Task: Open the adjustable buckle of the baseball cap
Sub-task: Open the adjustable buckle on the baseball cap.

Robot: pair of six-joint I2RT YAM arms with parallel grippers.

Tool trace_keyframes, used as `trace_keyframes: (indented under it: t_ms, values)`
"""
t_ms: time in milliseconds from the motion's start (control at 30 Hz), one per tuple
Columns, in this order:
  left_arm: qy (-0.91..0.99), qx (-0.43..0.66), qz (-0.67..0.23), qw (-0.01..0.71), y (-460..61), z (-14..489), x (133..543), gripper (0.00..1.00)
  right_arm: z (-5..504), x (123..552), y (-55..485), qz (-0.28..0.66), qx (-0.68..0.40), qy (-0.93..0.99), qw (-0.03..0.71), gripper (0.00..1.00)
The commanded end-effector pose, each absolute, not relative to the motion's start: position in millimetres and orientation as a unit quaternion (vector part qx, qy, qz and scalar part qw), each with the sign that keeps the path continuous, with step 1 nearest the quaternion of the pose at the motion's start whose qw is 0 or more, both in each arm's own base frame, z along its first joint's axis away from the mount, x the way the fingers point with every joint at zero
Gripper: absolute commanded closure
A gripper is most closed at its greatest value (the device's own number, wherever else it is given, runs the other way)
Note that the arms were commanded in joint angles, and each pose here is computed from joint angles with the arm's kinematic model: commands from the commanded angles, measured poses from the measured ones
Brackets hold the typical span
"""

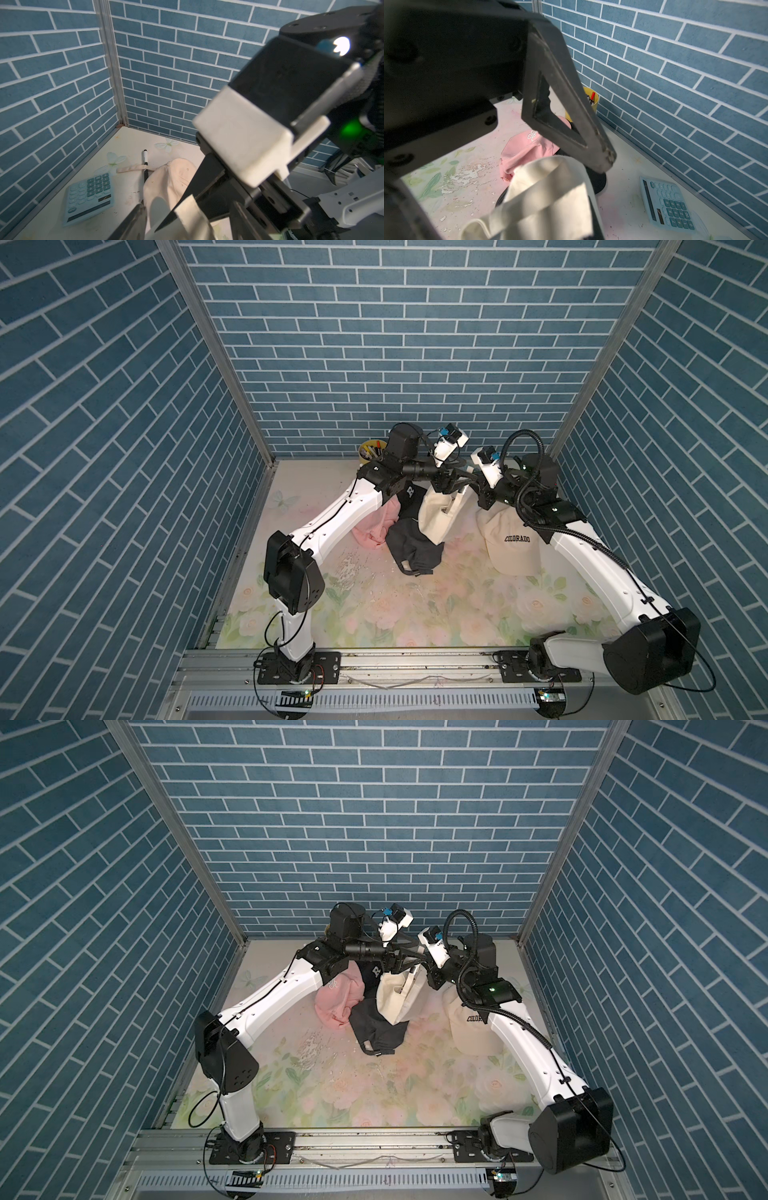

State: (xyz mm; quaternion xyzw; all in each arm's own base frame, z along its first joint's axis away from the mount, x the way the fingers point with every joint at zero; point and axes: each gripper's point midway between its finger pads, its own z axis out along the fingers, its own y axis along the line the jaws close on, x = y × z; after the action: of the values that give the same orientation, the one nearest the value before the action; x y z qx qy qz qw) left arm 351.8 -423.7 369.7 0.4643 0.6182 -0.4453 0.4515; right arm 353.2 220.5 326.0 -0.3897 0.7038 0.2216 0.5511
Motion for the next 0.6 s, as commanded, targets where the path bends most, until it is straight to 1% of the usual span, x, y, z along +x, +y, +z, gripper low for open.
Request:
trace_keyframes:
  t_ms: [0,133,233,367,433,467,567]
  values:
    - [0.599,0.478,-0.476,0.432,-429,368,341,0.42,351,344,227,0.223,-0.413,0.665,0.580,1.00]
    - [0.595,0.479,-0.488,0.422,-431,367,339,0.53,351,345,226,0.225,-0.406,0.670,0.579,1.00]
    - [0.595,0.480,-0.488,0.422,-431,367,339,0.59,349,347,225,0.223,-0.399,0.674,0.581,1.00]
    - [0.598,0.478,-0.482,0.426,-428,367,340,0.70,351,348,224,0.223,-0.388,0.672,0.590,1.00]
    - [0.600,0.475,-0.478,0.430,-426,366,341,0.75,352,349,223,0.224,-0.385,0.671,0.592,1.00]
    - [0.602,0.474,-0.476,0.431,-425,365,342,0.79,352,349,224,0.225,-0.385,0.671,0.592,1.00]
    - [0.600,0.471,-0.474,0.440,-421,369,343,0.83,348,350,225,0.228,-0.385,0.675,0.587,1.00]
